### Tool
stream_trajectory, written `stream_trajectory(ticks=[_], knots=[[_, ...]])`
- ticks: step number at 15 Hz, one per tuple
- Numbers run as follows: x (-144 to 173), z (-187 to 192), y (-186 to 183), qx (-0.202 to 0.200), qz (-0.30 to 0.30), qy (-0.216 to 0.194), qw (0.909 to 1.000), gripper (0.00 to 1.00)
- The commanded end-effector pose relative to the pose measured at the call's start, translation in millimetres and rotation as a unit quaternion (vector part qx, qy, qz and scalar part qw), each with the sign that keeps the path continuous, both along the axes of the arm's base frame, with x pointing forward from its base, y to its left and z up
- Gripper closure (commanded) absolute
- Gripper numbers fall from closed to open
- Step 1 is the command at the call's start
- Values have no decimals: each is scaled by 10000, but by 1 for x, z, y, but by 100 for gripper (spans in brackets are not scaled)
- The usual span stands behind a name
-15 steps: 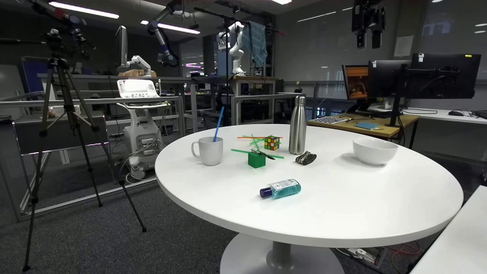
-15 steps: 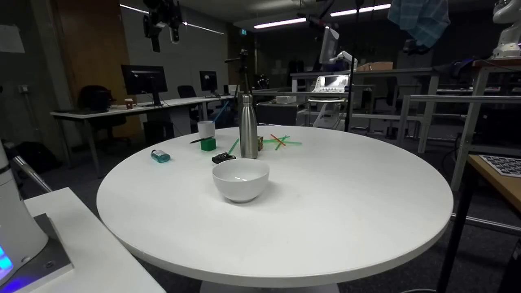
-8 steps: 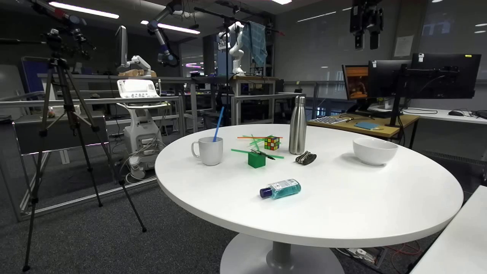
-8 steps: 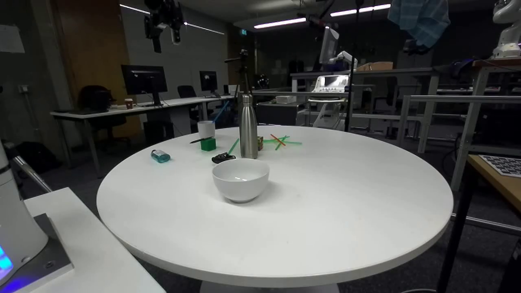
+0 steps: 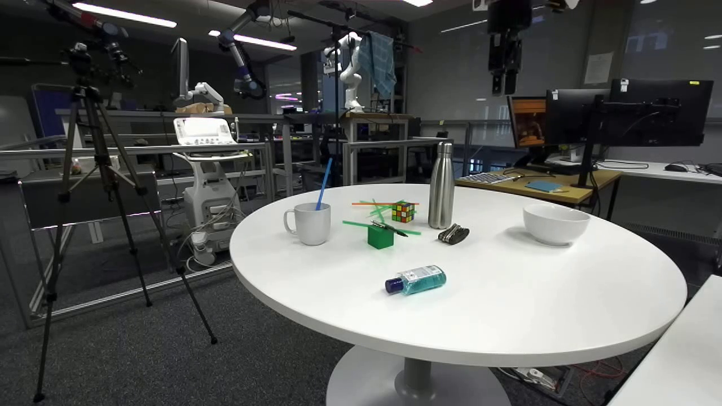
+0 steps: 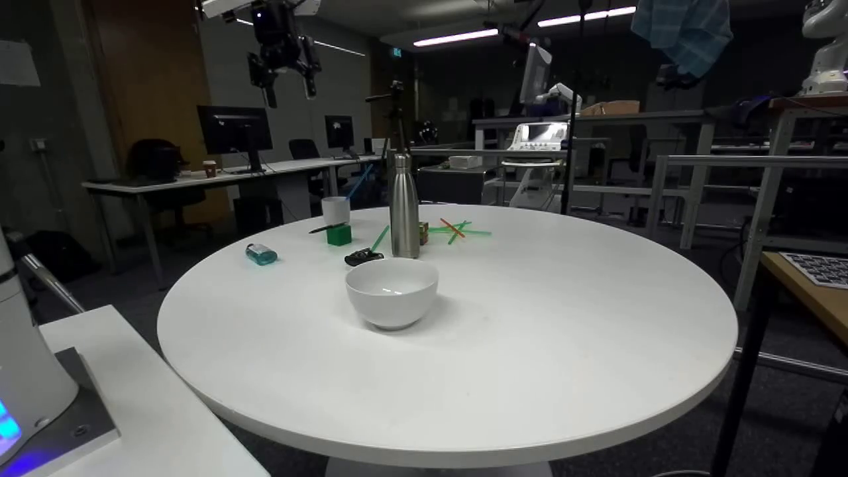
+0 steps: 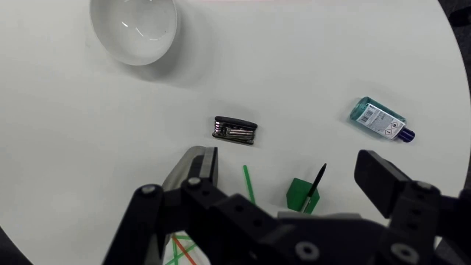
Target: Pick the pen on the block and put it on the table
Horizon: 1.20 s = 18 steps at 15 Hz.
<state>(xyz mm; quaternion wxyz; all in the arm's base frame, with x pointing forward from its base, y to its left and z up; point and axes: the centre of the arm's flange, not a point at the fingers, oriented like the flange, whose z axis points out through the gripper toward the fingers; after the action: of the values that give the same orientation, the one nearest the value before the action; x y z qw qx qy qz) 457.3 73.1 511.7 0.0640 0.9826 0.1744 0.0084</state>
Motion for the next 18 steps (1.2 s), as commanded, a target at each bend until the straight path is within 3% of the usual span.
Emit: stream_trajectory(ticks=[1,4,11,18], knots=[[29,-7,8,77,672,99,9977,0],[44,-17,17,84,704,178,9973,0],[86,-34,53,466,-287,45,9985,0],[148,-83,81,558,-1115,-14,9922,0]])
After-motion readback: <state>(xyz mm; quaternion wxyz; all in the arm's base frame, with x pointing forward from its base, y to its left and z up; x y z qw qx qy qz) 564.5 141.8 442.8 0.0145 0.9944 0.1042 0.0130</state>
